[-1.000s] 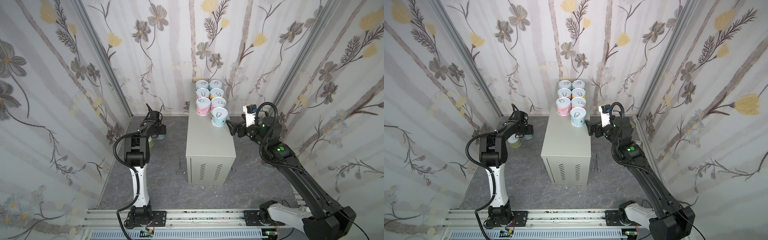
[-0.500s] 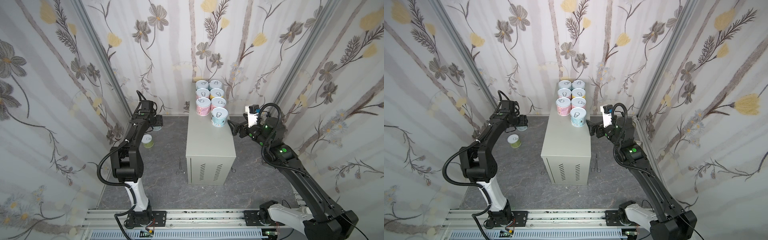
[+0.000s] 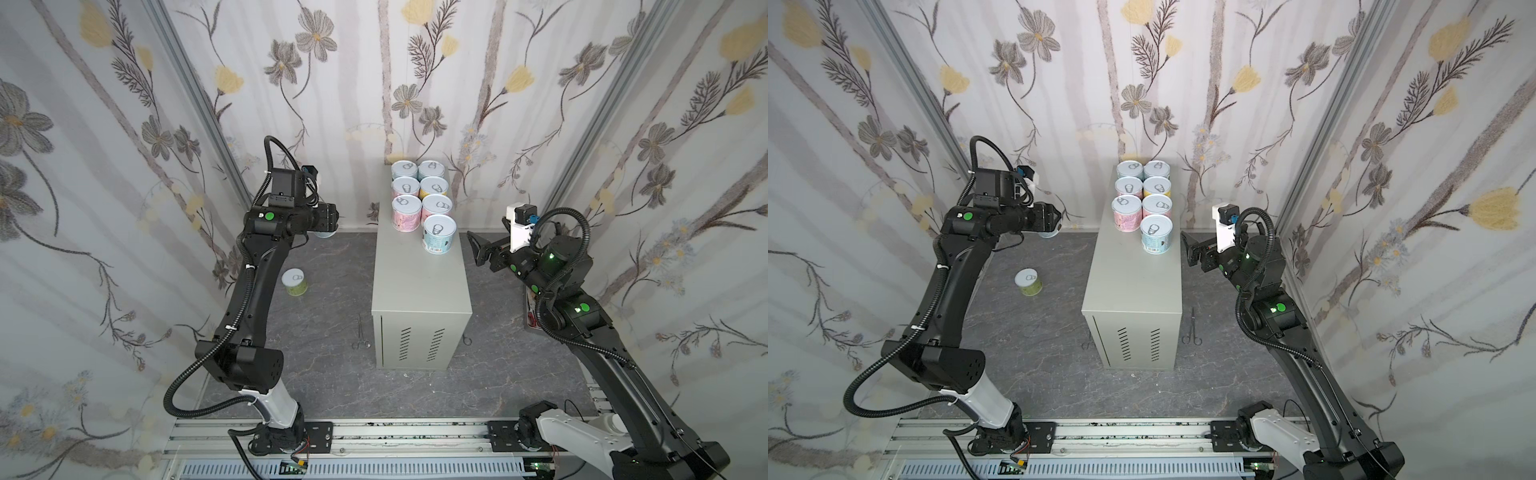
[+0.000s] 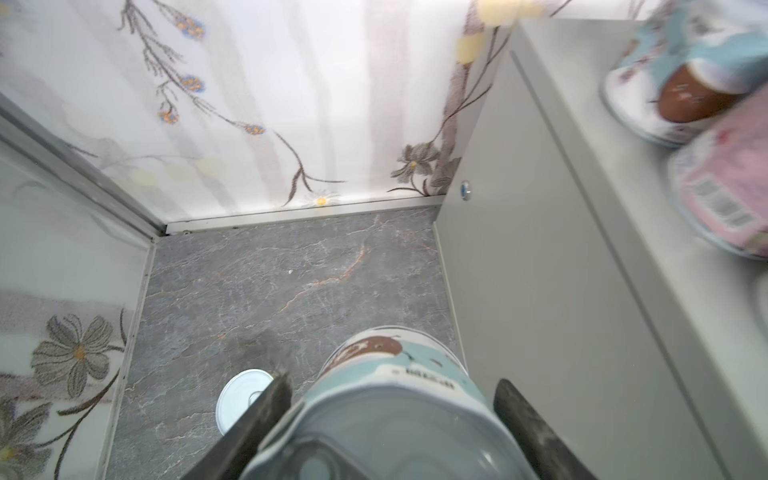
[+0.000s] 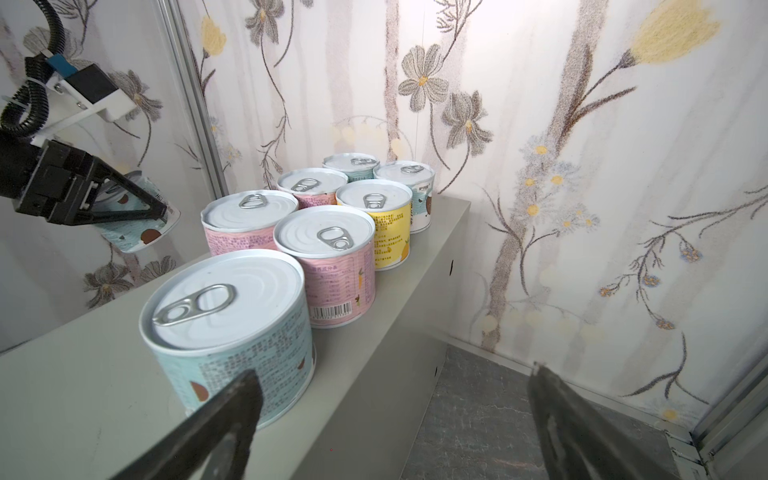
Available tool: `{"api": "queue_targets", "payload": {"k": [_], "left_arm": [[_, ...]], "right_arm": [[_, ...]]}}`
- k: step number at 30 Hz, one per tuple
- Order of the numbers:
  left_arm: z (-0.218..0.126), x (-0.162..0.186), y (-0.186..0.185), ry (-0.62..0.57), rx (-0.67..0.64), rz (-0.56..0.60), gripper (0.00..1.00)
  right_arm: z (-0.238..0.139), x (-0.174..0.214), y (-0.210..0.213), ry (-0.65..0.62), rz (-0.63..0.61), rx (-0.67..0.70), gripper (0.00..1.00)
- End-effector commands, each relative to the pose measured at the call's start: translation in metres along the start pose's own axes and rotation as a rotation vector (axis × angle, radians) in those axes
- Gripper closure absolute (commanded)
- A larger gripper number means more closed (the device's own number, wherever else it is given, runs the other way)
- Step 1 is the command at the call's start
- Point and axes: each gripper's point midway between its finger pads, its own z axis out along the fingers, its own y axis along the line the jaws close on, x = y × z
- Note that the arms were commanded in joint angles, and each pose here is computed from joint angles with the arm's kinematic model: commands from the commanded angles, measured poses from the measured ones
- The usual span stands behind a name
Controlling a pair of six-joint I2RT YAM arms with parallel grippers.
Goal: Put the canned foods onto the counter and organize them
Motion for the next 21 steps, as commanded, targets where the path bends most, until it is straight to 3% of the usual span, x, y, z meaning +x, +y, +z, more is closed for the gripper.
{"api": "queue_targets", "payload": {"k": [1, 10, 21], "left_arm": [[-0.028, -0.006, -0.021, -0.024, 0.041, 0.045, 0.44], [-0.073, -0.007, -0.067, -0.088, 0.113, 0.103, 0.43], [-0.080, 0.007, -0.119, -0.083, 0.220, 0.143, 0.43]], "right_arm": [[-0.008, -0.021, 0.005, -0.070, -0.007, -0.025, 0.00], [-0.022, -0.022, 0.015, -0.074, 0.015, -0.072, 0.00], [-0.030, -0.020, 0.025, -0.071, 0.029, -0.123, 0.00]]}}
